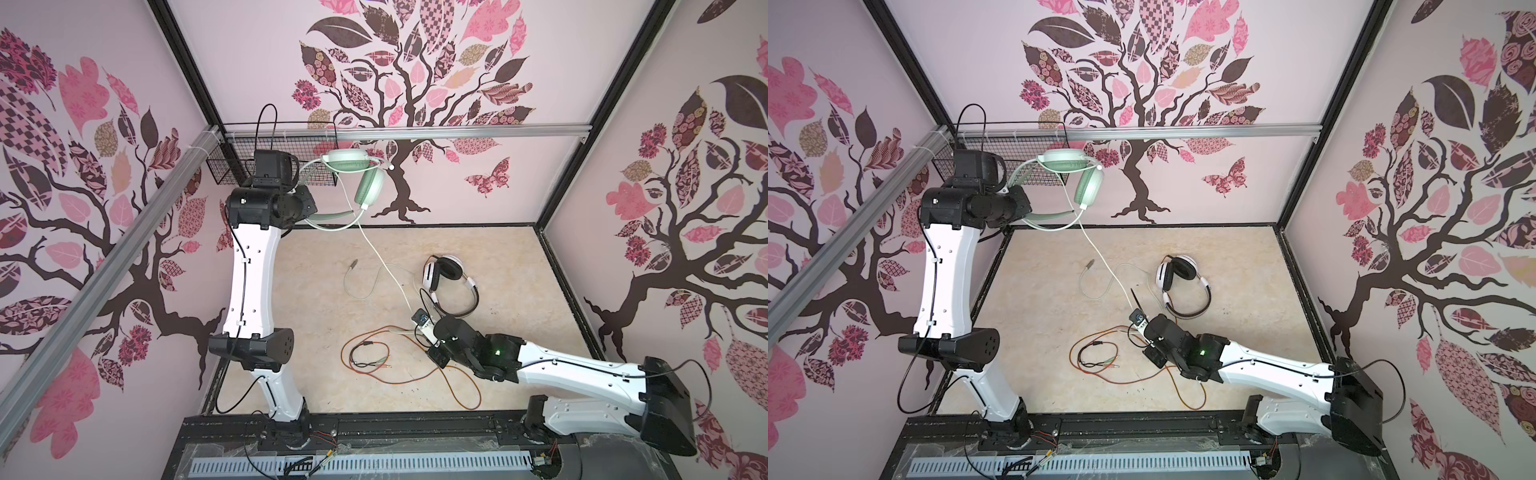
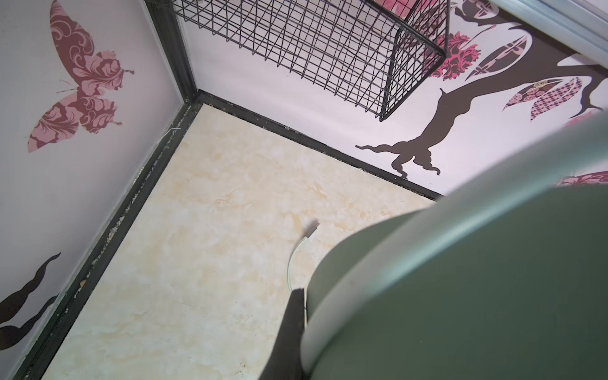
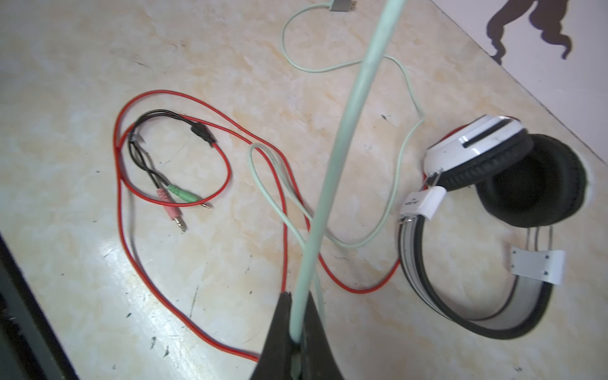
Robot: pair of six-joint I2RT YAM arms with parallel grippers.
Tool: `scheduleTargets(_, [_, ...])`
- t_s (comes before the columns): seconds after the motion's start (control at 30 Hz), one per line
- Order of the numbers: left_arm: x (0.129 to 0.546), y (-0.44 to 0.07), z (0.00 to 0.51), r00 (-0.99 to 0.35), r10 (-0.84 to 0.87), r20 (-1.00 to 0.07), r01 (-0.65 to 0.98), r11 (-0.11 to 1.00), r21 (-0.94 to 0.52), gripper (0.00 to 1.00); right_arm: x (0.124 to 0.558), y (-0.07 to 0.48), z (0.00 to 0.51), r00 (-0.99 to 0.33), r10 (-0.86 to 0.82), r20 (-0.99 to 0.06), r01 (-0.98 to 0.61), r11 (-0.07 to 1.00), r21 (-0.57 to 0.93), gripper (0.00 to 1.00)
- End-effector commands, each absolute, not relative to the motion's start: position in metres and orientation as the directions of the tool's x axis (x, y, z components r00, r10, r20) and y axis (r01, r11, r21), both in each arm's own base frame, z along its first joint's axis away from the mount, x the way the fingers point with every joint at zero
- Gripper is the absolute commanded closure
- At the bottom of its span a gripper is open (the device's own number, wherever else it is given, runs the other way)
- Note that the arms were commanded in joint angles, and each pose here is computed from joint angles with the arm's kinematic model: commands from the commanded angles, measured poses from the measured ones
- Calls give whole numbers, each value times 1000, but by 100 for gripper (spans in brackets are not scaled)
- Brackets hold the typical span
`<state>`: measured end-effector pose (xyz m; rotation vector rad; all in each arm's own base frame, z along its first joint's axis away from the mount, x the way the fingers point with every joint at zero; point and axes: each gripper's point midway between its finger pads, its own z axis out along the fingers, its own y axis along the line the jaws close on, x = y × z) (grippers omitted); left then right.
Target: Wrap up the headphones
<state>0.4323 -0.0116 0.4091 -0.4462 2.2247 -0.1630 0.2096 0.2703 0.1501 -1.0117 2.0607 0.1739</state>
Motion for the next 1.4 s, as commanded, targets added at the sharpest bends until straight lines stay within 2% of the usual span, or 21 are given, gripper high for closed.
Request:
scheduleTargets(0.0, [434,-11,449,-468,-430,-772,-216,903,-372,100,221,244,158,-339,-637,-693,-629,701,-337,100])
scheduleTargets(0.13, [434,-10,447,-479,-475,-738,-200,878,-435,100,227,232,158,-337,-644,-687,-577,718,-390,100])
scheduleTargets(0.47, [431,0,435,-498,-448,-743,-243,894,-376,100,235,221,181,-299,-657,-692,-520,720,-460,100])
scheduleTargets(0.63, [429,18,410,-519,-413,-749,-324,905,-275,100,241,217,231,-217,-641,-737,-471,730,-496,100])
scheduleTargets(0.77, [429,21,390,-557,-400,-727,-349,908,-233,100,242,225,264,-125,-665,-736,-486,688,-539,100])
scheduleTargets(0.93, [424,9,366,-613,-338,-714,-350,927,-138,100,250,231,304,-33,-716,-698,-447,635,-630,100])
scheduleTargets(1.1, [418,4,341,-659,-279,-698,-352,935,-42,100,257,233,355,52,-722,-690,-374,626,-684,100])
scheduleTargets(1.37, [406,-14,305,-733,-220,-643,-303,953,19,100,261,242,402,129,-720,-682,-322,620,-715,100])
